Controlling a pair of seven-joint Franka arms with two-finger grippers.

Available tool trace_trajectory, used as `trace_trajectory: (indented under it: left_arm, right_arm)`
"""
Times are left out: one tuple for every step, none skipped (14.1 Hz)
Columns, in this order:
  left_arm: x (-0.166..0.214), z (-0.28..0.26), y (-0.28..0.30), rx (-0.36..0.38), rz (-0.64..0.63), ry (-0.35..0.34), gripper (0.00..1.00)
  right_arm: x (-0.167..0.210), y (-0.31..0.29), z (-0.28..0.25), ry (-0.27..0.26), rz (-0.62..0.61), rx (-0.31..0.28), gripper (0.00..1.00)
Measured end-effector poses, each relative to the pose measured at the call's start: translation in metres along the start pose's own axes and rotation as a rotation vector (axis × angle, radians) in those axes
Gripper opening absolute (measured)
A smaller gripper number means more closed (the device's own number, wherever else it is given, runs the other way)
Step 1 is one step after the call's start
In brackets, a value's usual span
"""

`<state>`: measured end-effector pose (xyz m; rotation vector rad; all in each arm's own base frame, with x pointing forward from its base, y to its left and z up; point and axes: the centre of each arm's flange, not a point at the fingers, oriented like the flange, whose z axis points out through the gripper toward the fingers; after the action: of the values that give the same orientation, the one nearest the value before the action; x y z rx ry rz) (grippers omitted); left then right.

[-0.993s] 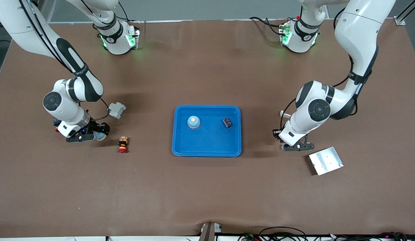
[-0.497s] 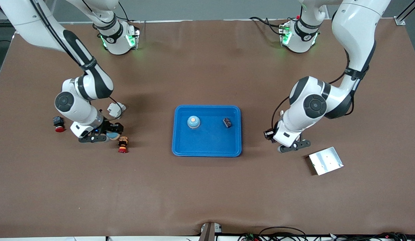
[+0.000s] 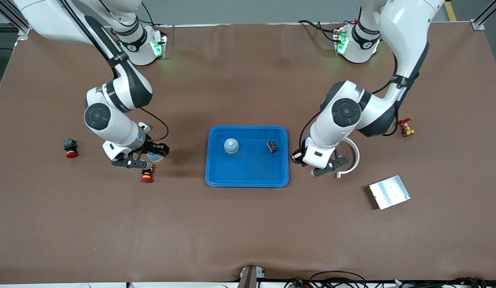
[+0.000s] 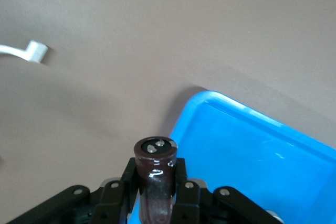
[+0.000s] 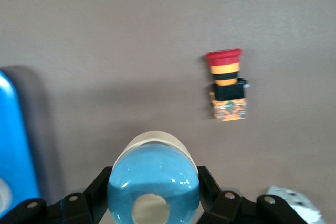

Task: Place electrolytic capacitor and blue bell in tray
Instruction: 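Carry the second capacitor and bell over the blue tray with both grippers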

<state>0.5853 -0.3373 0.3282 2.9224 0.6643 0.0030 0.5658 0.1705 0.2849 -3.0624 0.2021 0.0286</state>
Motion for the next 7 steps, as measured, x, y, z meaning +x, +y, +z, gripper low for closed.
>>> trace_trajectory:
  left_arm:
    - [-0.006, 0.003, 0.008, -0.003, -0.017, -0.005, 0.31]
    - [-0.010, 0.008, 0.014, -0.006, -0.033, -0.012, 0.31]
    - [-0.014, 0.013, 0.020, -0.007, -0.045, -0.020, 0.31]
    - [-0.016, 0.019, 0.025, -0.009, -0.055, -0.027, 0.31]
    - [-0.018, 0.023, 0.030, -0.012, -0.064, -0.033, 0.31]
    - [-0.019, 0.027, 0.036, -0.016, -0.074, -0.038, 0.31]
    - [-0.021, 0.031, 0.041, -0.020, -0.082, -0.043, 0.31]
  right_arm:
    - [-0.001, -0.013, -0.005, 0.011, 0.015, 0.006, 0.69]
    - [-0.002, -0.029, -0.011, 0.024, 0.030, 0.015, 0.69]
    - [-0.005, -0.047, -0.018, 0.038, 0.042, 0.025, 0.69]
    - [-0.008, -0.068, -0.025, 0.046, 0.054, 0.033, 0.69]
    - [-0.011, -0.087, -0.029, 0.042, 0.069, 0.038, 0.69]
    - [-0.012, -0.104, -0.031, 0.034, 0.088, 0.046, 0.69]
    - [-0.010, -0.119, -0.029, 0.024, 0.102, 0.056, 0.69]
